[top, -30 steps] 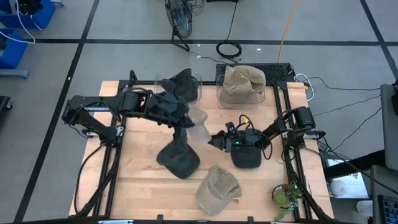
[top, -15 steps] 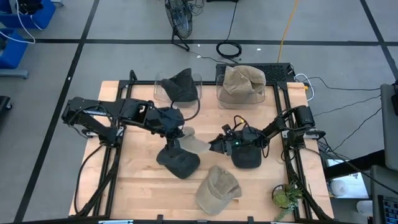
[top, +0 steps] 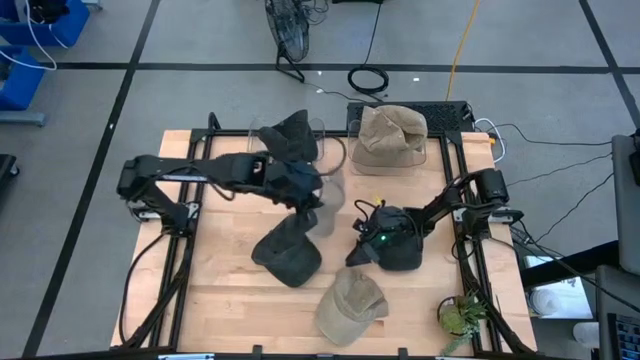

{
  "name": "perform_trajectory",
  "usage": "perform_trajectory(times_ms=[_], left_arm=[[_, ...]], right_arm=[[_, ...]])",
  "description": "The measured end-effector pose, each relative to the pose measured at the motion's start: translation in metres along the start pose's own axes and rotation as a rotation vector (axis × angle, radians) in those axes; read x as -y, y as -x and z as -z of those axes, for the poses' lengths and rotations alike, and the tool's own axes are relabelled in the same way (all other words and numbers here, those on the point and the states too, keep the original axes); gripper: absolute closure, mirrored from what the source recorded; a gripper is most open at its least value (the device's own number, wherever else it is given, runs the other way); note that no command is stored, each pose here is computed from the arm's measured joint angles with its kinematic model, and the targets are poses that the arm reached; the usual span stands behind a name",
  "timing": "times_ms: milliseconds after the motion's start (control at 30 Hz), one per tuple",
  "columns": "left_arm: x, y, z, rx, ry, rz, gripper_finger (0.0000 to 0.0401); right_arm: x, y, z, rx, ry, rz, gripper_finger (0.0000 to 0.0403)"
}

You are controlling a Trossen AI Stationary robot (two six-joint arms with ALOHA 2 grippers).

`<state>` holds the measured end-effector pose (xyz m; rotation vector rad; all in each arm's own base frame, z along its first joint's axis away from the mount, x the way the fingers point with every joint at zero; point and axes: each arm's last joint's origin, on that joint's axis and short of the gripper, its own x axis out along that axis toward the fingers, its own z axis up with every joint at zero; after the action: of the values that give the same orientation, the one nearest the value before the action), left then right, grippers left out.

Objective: Pick & Place hat
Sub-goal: Put the brown cap into the right transparent bin

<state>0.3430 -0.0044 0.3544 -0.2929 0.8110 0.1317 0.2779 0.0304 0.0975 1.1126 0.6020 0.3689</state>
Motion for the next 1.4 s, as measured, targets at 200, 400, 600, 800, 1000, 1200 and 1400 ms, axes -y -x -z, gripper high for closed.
perform_trajectory(times_ms=[200,400,600,800,1000,1200,1400], left_arm=[[0.002,-0.026,0.03,-0.317,-0.031,-0.069,0.0397],[0.008,-0.045,0.049,-0.492,-0.073,-0.151,0.0397],[0.002,-0.047,0.062,-0.577,-0.12,-0.295,0.0397],[-0.015,-0.06,0.085,-0.67,-0.137,-0.374,0.0397],[-0.037,-0.078,0.122,-0.816,-0.177,-0.399,0.0397],[-0.055,-0.087,0.149,-0.899,-0.259,-0.407,0.0398],[-0.06,-0.091,0.154,-0.893,-0.249,-0.408,0.0379]], right_arm=[[0.001,0.007,0.002,0.086,0.03,0.082,0.0214],[-0.01,0.018,-0.002,0.175,0.139,0.165,0.0284],[-0.032,0.028,-0.011,0.235,0.315,0.273,0.037],[-0.057,0.034,-0.024,0.261,0.456,0.381,0.0394],[-0.08,0.03,-0.044,0.227,0.538,0.561,0.0401],[-0.093,0.029,-0.058,0.272,0.544,0.661,0.0402],[-0.09,0.031,-0.065,0.31,0.507,0.686,0.0399]])
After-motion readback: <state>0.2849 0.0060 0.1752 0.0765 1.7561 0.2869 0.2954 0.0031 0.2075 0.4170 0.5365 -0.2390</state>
